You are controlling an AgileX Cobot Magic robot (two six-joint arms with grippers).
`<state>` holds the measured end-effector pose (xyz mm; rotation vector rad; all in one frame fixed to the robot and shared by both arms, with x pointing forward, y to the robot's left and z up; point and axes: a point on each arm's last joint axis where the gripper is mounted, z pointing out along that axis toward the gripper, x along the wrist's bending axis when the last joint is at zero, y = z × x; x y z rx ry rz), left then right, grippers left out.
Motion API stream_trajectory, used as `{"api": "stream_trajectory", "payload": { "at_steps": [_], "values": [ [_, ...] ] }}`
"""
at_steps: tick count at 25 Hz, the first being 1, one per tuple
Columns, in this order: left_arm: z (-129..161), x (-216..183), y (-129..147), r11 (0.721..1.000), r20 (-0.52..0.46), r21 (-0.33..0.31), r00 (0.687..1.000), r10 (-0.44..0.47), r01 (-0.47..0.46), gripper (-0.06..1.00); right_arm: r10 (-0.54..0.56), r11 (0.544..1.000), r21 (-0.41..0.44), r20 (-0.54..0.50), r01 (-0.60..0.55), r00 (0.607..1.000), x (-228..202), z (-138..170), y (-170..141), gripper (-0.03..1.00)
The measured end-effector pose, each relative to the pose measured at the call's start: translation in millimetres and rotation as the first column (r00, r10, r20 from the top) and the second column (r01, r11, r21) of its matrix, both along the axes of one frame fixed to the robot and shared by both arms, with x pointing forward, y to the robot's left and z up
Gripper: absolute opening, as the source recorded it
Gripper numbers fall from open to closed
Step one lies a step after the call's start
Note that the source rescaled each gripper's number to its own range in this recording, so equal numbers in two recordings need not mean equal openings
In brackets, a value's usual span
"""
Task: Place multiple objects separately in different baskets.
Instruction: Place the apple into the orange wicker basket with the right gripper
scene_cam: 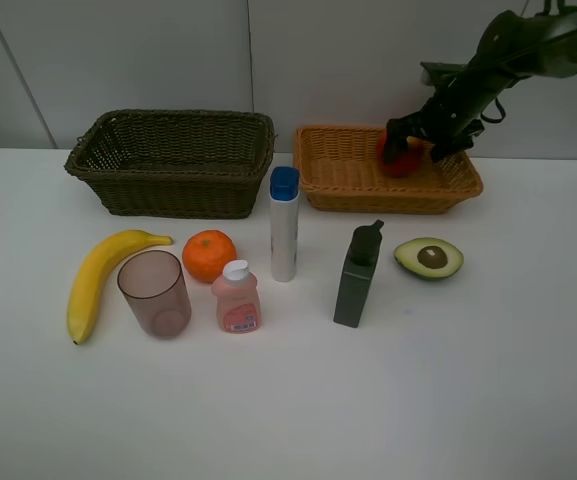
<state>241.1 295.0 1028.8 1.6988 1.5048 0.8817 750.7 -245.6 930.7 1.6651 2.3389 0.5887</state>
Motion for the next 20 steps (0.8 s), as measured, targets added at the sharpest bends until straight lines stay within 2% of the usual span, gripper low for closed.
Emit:
{"api": "stream_trajectory", "payload": {
  "at_steps": [13, 20],
  "values": [
    [0, 0, 0, 1.000, 0.000, 0.000, 1.000, 0.000, 0.000, 1.00, 0.017, 1.000, -0.024, 0.004, -0.017, 1.000, -4, 17, -1, 1.00],
    [0, 0, 0, 1.000, 0.000, 0.000, 1.000, 0.000, 0.000, 1.00, 0.044, 0.998, -0.039, -0.059, -0.047, 0.997, -18, 42, -1, 1.00]
  ]
}}
